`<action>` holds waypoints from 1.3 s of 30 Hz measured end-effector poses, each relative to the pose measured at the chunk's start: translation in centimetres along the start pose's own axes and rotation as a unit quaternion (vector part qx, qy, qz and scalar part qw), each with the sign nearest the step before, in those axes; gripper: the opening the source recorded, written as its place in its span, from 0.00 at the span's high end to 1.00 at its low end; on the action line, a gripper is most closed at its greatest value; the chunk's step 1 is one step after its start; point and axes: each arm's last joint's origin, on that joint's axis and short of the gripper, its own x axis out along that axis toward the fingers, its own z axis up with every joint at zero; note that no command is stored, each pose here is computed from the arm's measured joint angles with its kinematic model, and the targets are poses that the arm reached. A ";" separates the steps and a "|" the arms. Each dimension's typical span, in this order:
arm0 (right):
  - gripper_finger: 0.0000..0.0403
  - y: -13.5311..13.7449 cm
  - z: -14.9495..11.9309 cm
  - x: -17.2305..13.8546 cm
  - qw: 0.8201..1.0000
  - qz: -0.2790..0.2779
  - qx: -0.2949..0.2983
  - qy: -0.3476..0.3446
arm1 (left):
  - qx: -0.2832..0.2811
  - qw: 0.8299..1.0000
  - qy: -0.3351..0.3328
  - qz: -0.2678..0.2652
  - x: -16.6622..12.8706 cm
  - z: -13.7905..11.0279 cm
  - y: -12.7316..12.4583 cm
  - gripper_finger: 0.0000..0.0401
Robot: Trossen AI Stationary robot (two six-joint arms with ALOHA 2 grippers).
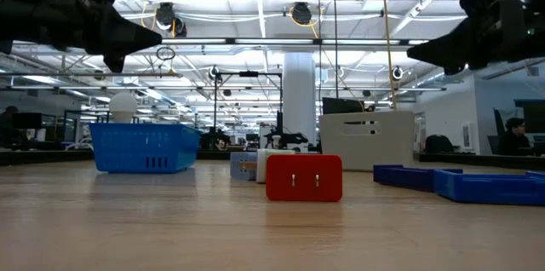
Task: Pick & Place Office items
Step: Put the dark blue digital clock into the blue bin
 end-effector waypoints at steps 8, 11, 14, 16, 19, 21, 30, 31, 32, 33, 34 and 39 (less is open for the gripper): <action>1.00 -0.2 3.0 -0.5 0.987 -0.009 0.012 -0.158 | -0.018 1.000 0.007 -0.004 0.0 -0.1 -0.1 0.95; 1.00 -0.1 2.4 -0.3 0.992 0.008 0.018 -0.127 | -0.043 0.999 0.026 -0.005 0.0 -0.5 0.0 0.95; 1.00 0.1 1.8 0.0 0.995 0.023 0.017 -0.094 | -0.050 0.997 0.050 -0.003 0.0 -1.0 0.0 0.95; 1.00 0.1 1.7 0.0 0.996 0.022 0.016 -0.088 | -0.048 0.997 0.057 -0.002 0.0 -1.1 0.0 0.95; 1.00 0.2 1.6 0.1 0.996 0.020 0.001 -0.088 | -0.032 0.998 0.058 -0.005 0.0 -1.1 -0.2 0.95; 1.00 0.2 1.6 0.1 0.996 0.019 -0.010 -0.087 | -0.014 0.999 0.051 -0.006 0.0 -1.0 -0.3 0.95; 1.00 0.2 1.6 0.1 0.996 0.019 -0.010 -0.087 | -0.067 0.992 0.108 0.018 2.3 0.3 -1.3 0.95; 1.00 0.2 1.6 0.1 0.996 0.019 -0.010 -0.087 | -0.060 0.991 0.120 0.015 3.2 0.8 -1.8 0.95; 1.00 0.2 1.6 0.1 0.996 0.019 -0.010 -0.087 | -0.051 0.990 0.133 0.012 4.1 1.3 -2.2 0.95; 1.00 0.2 1.6 0.1 0.996 0.019 -0.010 -0.087 | -0.040 0.988 0.146 0.006 5.2 1.8 -2.8 0.95; 1.00 0.2 1.6 0.1 0.996 0.019 -0.010 -0.087 | -0.030 0.988 0.155 -0.002 6.5 2.4 -3.3 0.95; 0.99 0.2 1.6 0.1 0.996 0.019 -0.010 -0.087 | 0.016 0.977 0.196 -0.084 13.3 4.5 -6.5 0.95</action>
